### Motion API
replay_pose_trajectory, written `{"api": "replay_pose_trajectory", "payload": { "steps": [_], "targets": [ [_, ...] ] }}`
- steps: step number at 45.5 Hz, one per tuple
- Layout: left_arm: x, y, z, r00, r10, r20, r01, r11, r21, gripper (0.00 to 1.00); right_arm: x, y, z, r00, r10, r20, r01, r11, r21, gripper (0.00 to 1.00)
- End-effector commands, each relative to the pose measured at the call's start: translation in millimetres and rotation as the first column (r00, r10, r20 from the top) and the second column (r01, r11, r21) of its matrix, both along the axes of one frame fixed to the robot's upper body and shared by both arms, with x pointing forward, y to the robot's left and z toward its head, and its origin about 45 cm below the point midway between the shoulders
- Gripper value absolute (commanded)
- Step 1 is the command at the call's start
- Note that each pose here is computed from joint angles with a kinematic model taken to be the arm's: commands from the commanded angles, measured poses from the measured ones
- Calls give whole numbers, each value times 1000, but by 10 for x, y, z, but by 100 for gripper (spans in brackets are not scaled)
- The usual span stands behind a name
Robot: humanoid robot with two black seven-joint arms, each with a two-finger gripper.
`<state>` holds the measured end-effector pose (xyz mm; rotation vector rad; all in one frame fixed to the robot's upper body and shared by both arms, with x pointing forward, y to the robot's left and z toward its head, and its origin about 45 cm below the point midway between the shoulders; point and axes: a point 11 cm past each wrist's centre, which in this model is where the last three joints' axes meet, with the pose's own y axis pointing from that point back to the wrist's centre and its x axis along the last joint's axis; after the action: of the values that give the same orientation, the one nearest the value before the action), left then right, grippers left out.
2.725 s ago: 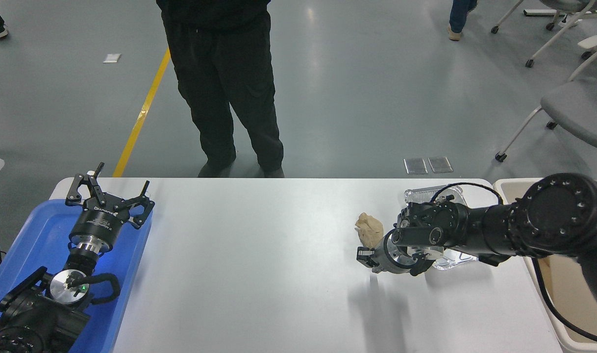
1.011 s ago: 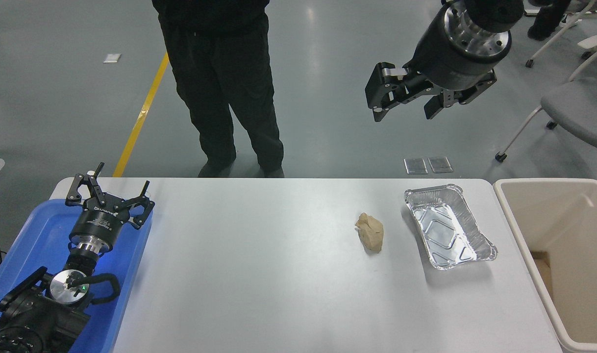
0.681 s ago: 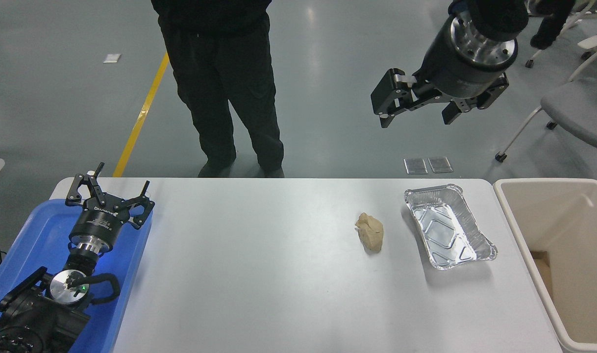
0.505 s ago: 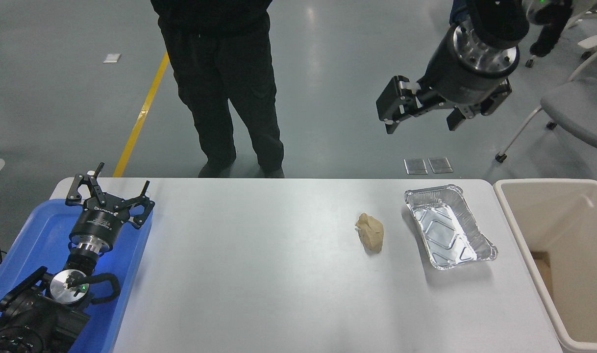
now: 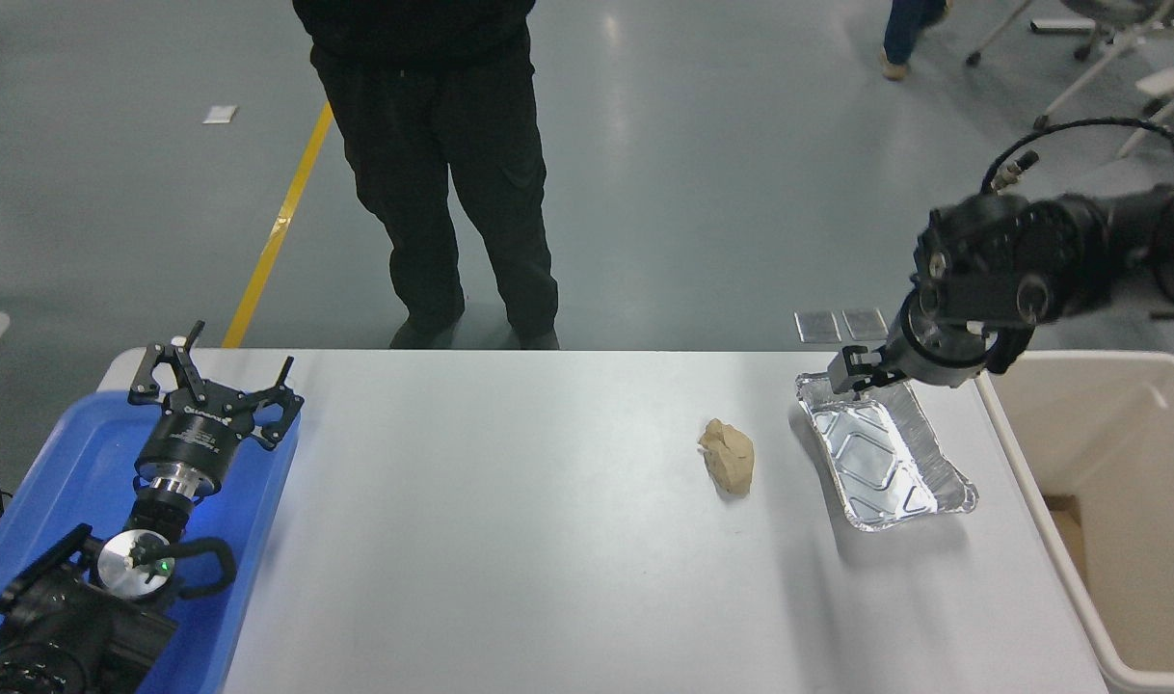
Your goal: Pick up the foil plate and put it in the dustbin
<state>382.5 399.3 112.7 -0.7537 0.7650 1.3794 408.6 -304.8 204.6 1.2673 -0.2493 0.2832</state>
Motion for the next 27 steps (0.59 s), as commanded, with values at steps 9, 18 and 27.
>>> {"api": "replay_pose_trajectory", "payload": {
  "steps": [9,18,27],
  "targets": [
    [5,-1,6,1000,0,1,0,1000,0,99,-98,-632,-800,983,-68,168,80,994,-68,98],
    [5,-1,6,1000,0,1,0,1000,0,99,-125,-792,-1008,973,-85,216,106,990,-89,98],
    [5,-1,6,1000,0,1,0,1000,0,99,-149,-716,-1163,966,-104,237,121,991,-56,98]
  ]
}}
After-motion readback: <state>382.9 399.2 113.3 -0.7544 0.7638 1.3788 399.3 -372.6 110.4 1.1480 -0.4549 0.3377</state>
